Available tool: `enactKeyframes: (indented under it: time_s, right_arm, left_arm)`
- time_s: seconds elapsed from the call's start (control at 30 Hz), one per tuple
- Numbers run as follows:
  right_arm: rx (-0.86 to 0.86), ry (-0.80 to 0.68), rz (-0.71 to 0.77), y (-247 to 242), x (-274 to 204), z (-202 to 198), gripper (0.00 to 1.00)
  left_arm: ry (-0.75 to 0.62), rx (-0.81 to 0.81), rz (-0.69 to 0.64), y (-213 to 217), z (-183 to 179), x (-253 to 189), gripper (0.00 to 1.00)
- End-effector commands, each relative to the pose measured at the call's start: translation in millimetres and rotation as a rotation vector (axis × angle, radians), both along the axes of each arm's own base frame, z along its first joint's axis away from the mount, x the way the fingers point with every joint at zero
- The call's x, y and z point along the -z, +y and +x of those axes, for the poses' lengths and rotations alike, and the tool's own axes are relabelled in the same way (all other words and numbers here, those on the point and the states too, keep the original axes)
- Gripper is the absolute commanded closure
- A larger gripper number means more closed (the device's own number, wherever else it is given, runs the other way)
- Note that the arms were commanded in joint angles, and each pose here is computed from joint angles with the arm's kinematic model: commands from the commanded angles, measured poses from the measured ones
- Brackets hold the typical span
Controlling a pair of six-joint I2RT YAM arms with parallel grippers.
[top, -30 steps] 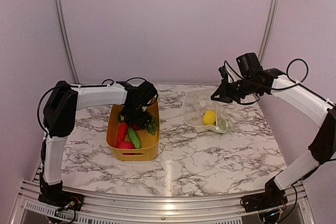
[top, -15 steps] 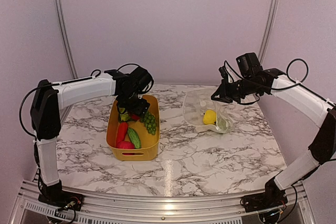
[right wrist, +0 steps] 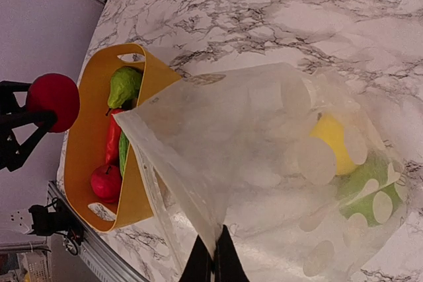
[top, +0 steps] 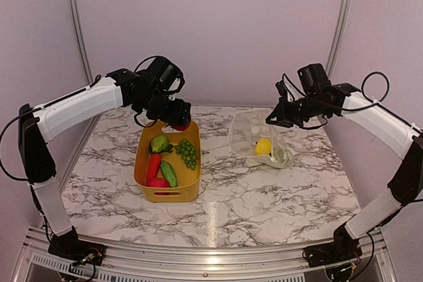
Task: Place the food in the zip-top bag and seal the zipper
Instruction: Place the fake fruit in the zipper food storage bag.
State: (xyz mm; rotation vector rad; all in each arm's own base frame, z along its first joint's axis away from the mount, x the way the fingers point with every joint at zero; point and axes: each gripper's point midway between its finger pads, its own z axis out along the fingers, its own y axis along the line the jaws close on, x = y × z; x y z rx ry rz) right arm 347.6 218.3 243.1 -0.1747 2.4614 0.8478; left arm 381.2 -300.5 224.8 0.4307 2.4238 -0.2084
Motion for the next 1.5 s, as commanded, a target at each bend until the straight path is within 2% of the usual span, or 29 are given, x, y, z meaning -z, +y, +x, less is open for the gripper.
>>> enactKeyframes:
  time_s: [0.0,0.27,0.4,0.77,1.1,1.23,1.47]
  right_arm:
    - [-0.009,-0.052,0.007,4.7,-24.2,5.0,1.00]
    - [-0.014,-0.059,0.018,8.3,-32.9,4.1,1.00]
    - [-0.024,-0.051,0.027,12.7,-33.0,1.4,1.00]
    - [-0.040,-0.046,0.044,17.4,-37.3,-2.1,1.00]
    - [-0.054,-0.028,0.059,17.9,-32.3,-11.3,1.00]
    - [-0.056,-0.025,0.065,18.2,-32.8,-12.8,1.00]
    - [-0.057,-0.020,0.071,18.6,-33.0,-14.1,1.00]
  left_arm:
    - [-0.074,0.119,-0.241,-48.0,-17.0,-62.5,0.28]
    - [-0.117,0.331,-0.523,-119.5,-57.2,-116.9,0.33]
    - [-0.107,0.399,-0.588,-147.1,-73.9,-122.3,0.34]
    - [-0.033,0.424,-0.521,-185.3,-87.5,-74.2,0.36]
    - [-0.005,0.310,-0.446,-197.1,-67.0,-34.9,0.34]
    - [0.005,0.230,-0.408,-196.5,-54.6,-19.2,0.27]
    - [-0.042,0.131,-0.373,-193.3,-33.8,-11.3,0.30]
